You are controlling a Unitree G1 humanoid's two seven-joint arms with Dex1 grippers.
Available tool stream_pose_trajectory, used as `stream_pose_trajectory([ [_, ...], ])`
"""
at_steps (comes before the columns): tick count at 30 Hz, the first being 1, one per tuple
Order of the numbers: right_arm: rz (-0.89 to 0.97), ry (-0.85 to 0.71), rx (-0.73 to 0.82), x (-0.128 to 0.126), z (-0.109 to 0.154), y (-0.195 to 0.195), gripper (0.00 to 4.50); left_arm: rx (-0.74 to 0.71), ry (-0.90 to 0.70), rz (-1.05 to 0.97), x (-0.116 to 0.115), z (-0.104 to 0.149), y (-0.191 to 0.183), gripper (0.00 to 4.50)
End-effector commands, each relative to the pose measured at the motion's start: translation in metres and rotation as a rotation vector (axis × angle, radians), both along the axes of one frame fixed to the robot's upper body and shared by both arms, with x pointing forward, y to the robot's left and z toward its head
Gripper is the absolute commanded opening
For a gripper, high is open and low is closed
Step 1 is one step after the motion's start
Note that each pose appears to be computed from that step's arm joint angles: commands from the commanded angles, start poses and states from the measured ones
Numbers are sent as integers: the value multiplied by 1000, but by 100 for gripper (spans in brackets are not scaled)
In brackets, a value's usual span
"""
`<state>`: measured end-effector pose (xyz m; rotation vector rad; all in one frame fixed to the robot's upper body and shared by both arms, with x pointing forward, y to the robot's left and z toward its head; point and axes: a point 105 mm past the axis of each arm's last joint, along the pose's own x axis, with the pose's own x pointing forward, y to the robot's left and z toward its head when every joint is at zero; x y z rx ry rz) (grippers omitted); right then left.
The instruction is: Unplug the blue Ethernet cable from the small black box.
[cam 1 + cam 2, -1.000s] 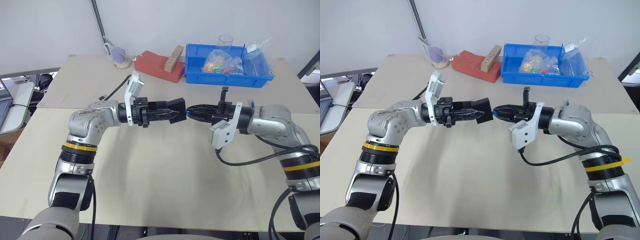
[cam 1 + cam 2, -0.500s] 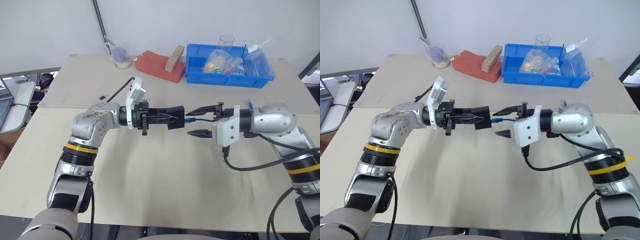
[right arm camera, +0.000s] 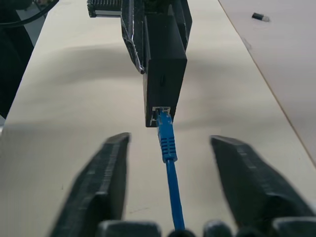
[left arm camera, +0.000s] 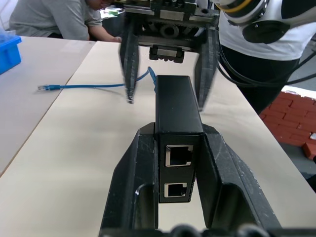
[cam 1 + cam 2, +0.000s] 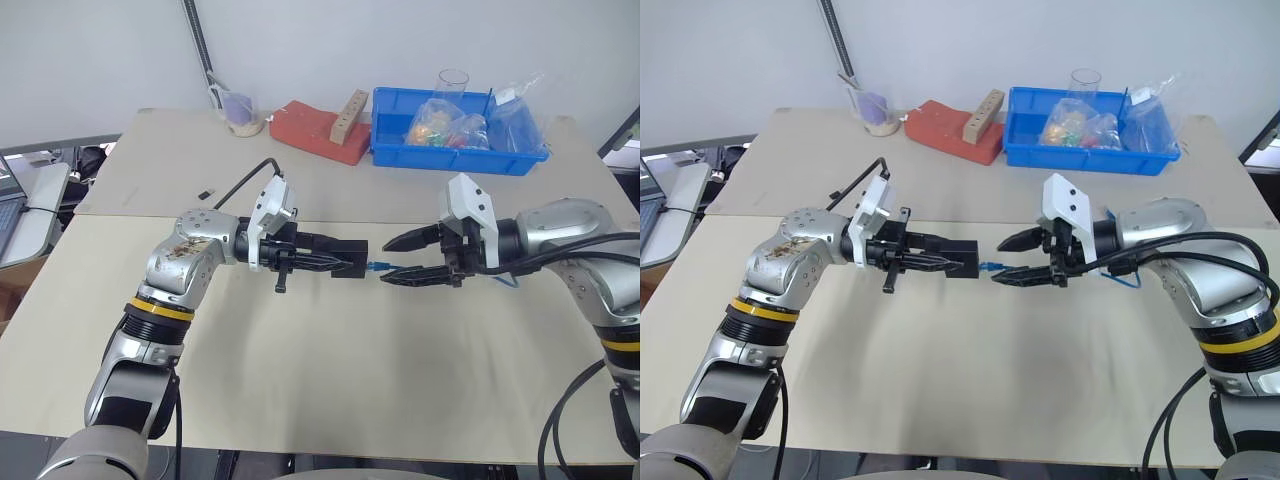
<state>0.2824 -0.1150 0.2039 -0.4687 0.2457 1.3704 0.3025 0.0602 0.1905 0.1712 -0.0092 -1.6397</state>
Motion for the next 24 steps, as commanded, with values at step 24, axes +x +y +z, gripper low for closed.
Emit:
stream_pose_trajectory([
  [24,28,8,9,2,4,18,91,-11,-86,-33,-5,7,-5,53],
])
